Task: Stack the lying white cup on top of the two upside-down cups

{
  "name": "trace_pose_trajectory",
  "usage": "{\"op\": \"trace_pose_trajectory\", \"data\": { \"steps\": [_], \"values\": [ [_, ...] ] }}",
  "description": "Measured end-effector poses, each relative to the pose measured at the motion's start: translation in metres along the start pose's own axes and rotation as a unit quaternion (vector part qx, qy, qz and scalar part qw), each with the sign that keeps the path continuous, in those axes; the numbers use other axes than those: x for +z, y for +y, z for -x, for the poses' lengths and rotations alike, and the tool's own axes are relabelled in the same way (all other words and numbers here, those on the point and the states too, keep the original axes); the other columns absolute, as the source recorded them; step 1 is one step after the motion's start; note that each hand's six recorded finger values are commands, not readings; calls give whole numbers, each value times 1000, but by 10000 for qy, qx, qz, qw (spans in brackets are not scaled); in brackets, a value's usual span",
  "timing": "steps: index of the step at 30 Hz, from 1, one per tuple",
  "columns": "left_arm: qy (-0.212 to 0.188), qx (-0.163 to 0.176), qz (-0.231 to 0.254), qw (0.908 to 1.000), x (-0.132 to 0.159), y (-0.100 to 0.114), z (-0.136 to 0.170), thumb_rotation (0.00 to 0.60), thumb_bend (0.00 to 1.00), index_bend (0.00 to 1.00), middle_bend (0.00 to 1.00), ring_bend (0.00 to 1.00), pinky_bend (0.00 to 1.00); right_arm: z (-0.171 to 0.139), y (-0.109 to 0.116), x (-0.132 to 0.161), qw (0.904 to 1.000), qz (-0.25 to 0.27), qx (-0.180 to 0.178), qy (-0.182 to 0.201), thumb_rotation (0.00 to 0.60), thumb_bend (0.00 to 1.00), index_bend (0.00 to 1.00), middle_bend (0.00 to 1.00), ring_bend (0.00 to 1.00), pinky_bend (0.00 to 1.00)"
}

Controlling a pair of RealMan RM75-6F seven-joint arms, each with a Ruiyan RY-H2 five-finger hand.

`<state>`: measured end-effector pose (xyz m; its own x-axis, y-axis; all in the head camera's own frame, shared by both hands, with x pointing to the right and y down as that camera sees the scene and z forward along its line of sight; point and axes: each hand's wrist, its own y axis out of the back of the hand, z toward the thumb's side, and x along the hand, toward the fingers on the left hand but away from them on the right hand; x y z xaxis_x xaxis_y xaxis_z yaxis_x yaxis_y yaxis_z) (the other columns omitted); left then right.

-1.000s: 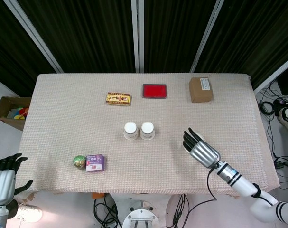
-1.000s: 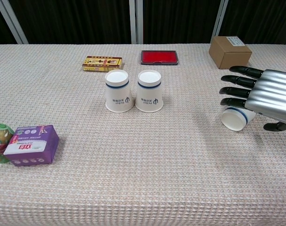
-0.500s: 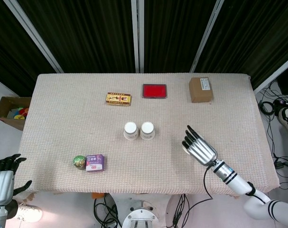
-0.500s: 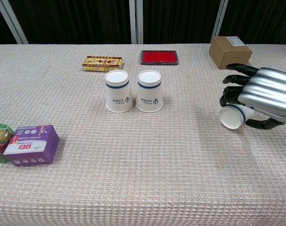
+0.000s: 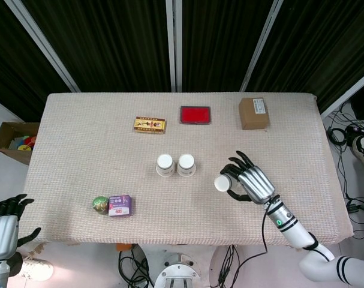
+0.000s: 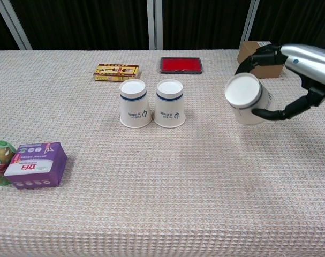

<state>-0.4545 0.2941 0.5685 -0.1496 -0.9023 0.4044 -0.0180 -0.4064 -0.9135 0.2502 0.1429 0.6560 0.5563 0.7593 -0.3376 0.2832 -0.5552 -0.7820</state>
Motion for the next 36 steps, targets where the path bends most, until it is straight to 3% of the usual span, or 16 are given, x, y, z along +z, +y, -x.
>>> {"op": "trace_pose_trajectory", "data": {
  "steps": [3, 8, 13, 19, 24, 31, 36],
  "values": [
    [-6, 4, -1, 10000, 0, 0, 1, 600, 54, 289, 206, 195, 199, 14, 9, 10, 9929, 1179, -172, -16, 600, 272, 442, 336, 135, 77],
    [21, 14, -4, 10000, -2, 0, 1, 600, 54, 289, 206, 195, 199, 46, 21, 21, 9557, 2900, -455, -200, 600, 266, 439, 335, 134, 70],
    [3, -17, -2, 10000, -2, -2, 1, 600, 54, 289, 206, 195, 199, 81, 14, 32, 9233, 3781, -464, -493, 600, 266, 426, 329, 135, 37],
    [45, -57, 25, 10000, -5, -5, -1, 600, 55, 289, 206, 195, 199, 113, -10, 55, 9075, 4150, -267, -589, 600, 265, 419, 325, 135, 25],
    [40, -106, 46, 9999, -6, -9, -3, 600, 54, 289, 206, 195, 199, 126, -26, 64, 9118, 4056, -172, -623, 600, 266, 412, 322, 131, 0],
    [84, -120, 79, 9999, -11, -11, -4, 600, 54, 289, 206, 195, 199, 137, -38, 66, 9308, 3591, -134, -663, 600, 264, 399, 317, 125, 0],
    [99, -156, 118, 9998, -13, -15, -4, 600, 54, 289, 206, 195, 199, 142, -41, 70, 9346, 3494, -182, -633, 600, 263, 393, 311, 121, 0]
  ]
}}
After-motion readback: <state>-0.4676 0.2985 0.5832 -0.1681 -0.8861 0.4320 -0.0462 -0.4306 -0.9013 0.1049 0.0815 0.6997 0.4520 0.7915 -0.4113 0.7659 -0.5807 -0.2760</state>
